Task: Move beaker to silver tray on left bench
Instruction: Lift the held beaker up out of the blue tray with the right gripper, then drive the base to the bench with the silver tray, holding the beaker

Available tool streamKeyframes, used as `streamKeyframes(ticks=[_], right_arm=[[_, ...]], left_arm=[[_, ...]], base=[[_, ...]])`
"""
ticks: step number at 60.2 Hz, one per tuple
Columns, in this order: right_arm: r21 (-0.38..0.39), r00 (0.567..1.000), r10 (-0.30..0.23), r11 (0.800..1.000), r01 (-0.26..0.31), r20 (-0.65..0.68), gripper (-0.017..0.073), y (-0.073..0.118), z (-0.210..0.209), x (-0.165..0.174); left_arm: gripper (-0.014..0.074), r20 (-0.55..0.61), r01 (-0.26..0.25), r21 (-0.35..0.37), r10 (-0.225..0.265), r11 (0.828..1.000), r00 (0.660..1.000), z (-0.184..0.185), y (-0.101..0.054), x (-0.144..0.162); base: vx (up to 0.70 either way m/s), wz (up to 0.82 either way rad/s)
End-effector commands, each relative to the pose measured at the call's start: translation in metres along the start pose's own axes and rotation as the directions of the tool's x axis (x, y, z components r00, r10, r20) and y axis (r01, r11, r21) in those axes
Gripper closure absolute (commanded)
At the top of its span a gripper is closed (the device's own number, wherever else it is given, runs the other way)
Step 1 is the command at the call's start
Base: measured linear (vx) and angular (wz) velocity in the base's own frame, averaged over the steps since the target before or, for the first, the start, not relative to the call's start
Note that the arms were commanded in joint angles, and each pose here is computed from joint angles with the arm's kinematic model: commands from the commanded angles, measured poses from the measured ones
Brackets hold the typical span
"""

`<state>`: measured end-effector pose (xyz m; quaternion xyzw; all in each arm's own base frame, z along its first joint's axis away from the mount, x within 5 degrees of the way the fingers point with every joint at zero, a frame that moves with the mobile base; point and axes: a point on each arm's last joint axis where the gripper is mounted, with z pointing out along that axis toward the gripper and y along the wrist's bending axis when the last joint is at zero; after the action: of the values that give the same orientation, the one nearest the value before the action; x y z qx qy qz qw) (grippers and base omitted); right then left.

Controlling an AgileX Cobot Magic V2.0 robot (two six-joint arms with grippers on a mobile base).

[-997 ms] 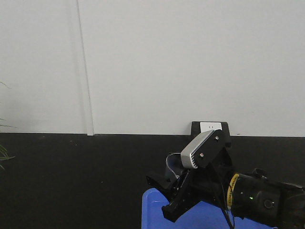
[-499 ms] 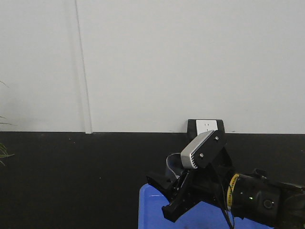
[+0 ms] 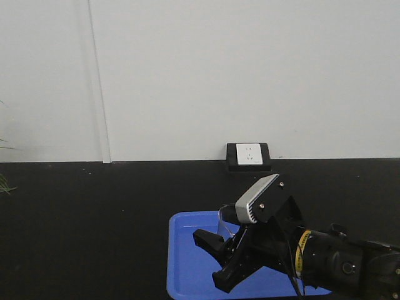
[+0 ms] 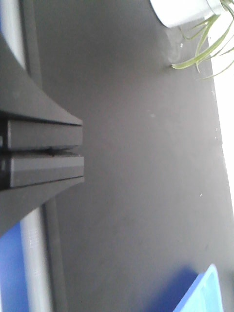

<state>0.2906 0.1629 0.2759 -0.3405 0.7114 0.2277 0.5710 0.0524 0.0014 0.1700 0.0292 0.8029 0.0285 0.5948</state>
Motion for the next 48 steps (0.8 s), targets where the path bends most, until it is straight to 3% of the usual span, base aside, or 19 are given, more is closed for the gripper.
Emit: streamKeyframes(ticks=[1,48], right_arm=[[-0.015,0.995,0.002,1.000,0.000,0.104,0.0571,0.0013,-0.0069,-0.0243],[-0.014,0.995,0.002,1.000,0.000,0.103,0.0571,0.0012,-0.0070,-0.0242]], left_arm=[[0.0592,0.069,0.003,0.005,-0.003,1.000,0.998,0.0015,-0.0007,-0.0014],[0.0592,0.069,0.003,0.005,-0.003,1.000,0.998,0.0015,-0.0007,-0.0014]], base=[[-0.26,-0.02],[-0.35,0.04]])
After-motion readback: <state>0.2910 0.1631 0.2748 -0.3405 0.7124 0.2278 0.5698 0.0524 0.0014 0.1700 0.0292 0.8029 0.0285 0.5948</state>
